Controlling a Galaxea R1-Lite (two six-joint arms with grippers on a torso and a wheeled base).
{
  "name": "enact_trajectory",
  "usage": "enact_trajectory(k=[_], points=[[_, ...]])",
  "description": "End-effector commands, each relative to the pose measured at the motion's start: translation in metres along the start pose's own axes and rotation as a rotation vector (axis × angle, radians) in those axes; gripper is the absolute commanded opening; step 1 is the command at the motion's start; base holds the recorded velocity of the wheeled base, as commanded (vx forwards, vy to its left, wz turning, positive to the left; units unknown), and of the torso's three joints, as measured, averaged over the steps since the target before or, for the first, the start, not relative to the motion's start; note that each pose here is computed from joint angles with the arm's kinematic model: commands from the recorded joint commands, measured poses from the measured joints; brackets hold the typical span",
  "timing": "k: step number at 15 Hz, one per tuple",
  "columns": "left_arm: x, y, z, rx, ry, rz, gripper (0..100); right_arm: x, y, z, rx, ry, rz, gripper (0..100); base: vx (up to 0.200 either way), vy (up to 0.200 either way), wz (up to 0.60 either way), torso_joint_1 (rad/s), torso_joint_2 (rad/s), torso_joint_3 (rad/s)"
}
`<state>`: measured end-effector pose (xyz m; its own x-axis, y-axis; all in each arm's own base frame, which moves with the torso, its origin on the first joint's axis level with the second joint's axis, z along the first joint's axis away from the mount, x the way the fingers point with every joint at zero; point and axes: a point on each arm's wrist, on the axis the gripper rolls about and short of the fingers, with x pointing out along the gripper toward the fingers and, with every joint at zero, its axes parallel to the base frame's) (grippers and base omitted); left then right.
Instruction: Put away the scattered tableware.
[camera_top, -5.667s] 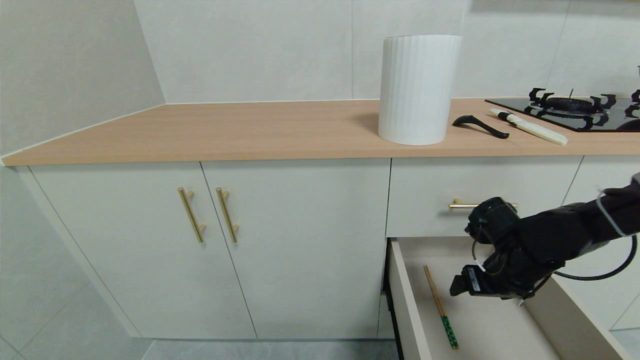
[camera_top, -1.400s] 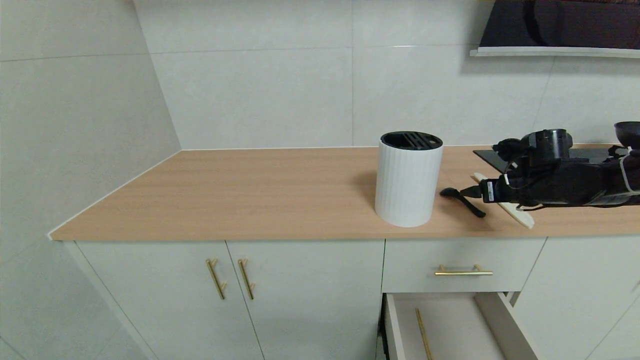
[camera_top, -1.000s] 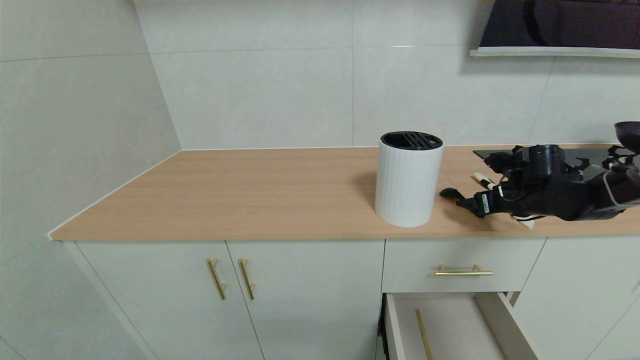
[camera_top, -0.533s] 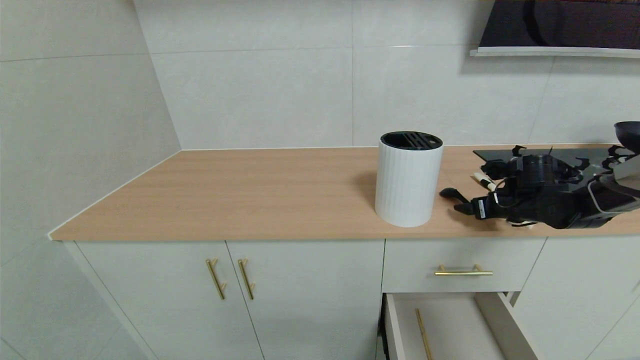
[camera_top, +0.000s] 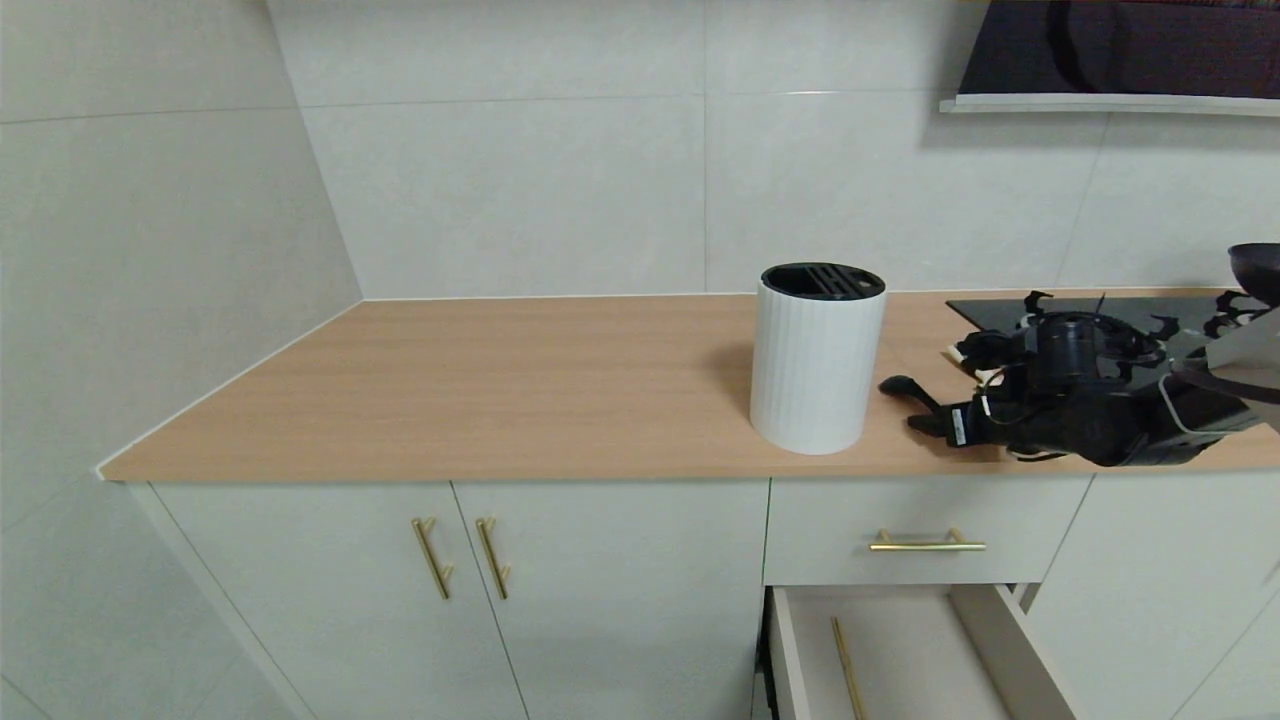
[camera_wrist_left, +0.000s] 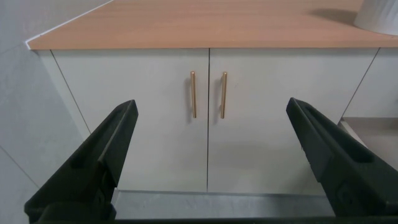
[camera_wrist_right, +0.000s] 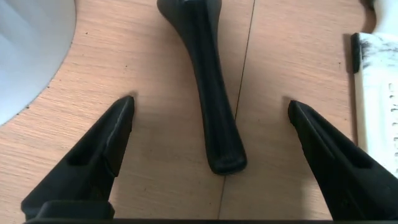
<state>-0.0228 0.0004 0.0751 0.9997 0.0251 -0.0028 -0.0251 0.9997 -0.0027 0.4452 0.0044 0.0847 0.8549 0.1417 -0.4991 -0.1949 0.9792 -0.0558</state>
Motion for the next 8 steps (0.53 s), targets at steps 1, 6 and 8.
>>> enact_trajectory(k=[1,6,8], points=[[0.0000,0.0000,0.0000,0.000,0.000,0.001,100,0.0036,0.0002,-0.0037,0.001,0.011,0.002,0,0.000,0.000,0.00,0.000,0.00,0.000],[0.0000,0.0000,0.0000,0.000,0.000,0.001,100,0.0041,0.0001,-0.0042,0.001,0.013,0.000,0,0.000,0.000,0.00,0.000,0.00,0.000],[0.0000,0.0000,0.0000,0.000,0.000,0.001,100,0.0041,0.0001,-0.0042,0.001,0.014,-0.003,0,0.000,0.000,0.00,0.000,0.00,0.000]])
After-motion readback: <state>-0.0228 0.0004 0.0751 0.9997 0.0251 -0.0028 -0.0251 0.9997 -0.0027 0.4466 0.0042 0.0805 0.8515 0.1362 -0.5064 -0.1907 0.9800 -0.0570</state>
